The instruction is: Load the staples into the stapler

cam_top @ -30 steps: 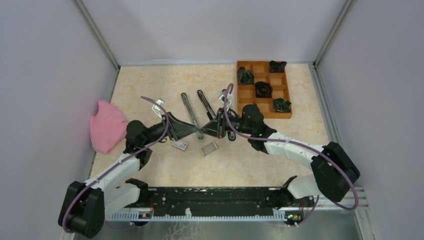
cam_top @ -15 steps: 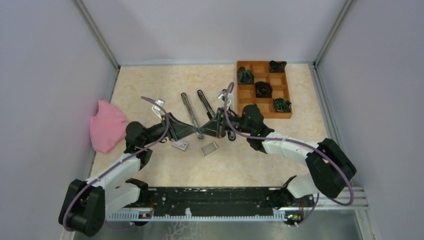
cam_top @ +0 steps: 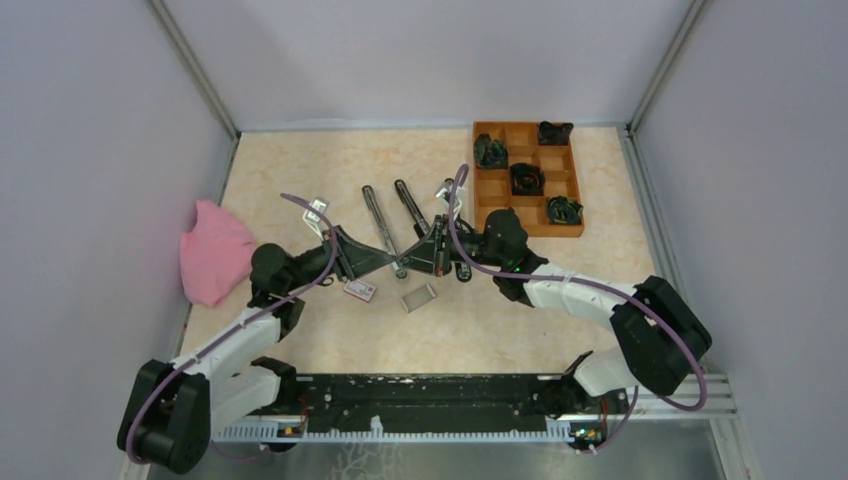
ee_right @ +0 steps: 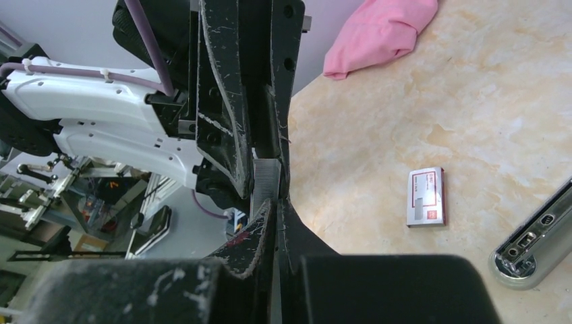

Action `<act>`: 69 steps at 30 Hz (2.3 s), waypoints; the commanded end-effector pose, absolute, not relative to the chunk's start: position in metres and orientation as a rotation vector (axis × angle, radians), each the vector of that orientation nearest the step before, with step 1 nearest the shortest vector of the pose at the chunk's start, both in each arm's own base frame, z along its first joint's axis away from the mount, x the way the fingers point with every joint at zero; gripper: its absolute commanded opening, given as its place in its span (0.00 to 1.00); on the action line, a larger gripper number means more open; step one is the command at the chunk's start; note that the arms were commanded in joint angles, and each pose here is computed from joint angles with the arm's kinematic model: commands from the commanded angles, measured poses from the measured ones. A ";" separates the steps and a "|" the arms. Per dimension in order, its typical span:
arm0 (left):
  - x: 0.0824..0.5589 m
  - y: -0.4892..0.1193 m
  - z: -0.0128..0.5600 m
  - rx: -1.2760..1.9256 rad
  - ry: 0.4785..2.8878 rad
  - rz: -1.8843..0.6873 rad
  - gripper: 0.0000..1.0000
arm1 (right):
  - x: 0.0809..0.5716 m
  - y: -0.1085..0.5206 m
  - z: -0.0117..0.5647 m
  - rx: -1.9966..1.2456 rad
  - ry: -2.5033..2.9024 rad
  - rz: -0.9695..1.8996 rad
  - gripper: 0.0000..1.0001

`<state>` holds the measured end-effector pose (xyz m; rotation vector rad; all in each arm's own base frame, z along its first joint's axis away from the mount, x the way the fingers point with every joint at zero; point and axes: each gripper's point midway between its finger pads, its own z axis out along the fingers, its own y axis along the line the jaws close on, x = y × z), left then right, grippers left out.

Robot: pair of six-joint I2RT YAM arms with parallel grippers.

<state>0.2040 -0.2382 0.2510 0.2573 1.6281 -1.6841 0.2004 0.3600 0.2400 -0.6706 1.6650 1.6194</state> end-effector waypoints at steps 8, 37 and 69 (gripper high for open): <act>0.230 -0.224 0.244 0.065 1.724 -1.495 0.22 | 0.221 0.348 0.241 -0.658 1.645 1.410 0.20; 0.270 -0.222 0.227 -0.567 1.928 -1.237 0.08 | 0.229 0.351 0.232 -1.104 1.098 0.397 0.40; 0.277 -0.225 0.222 -0.757 1.981 -1.204 0.10 | 0.249 0.378 0.232 -1.113 0.839 0.101 0.39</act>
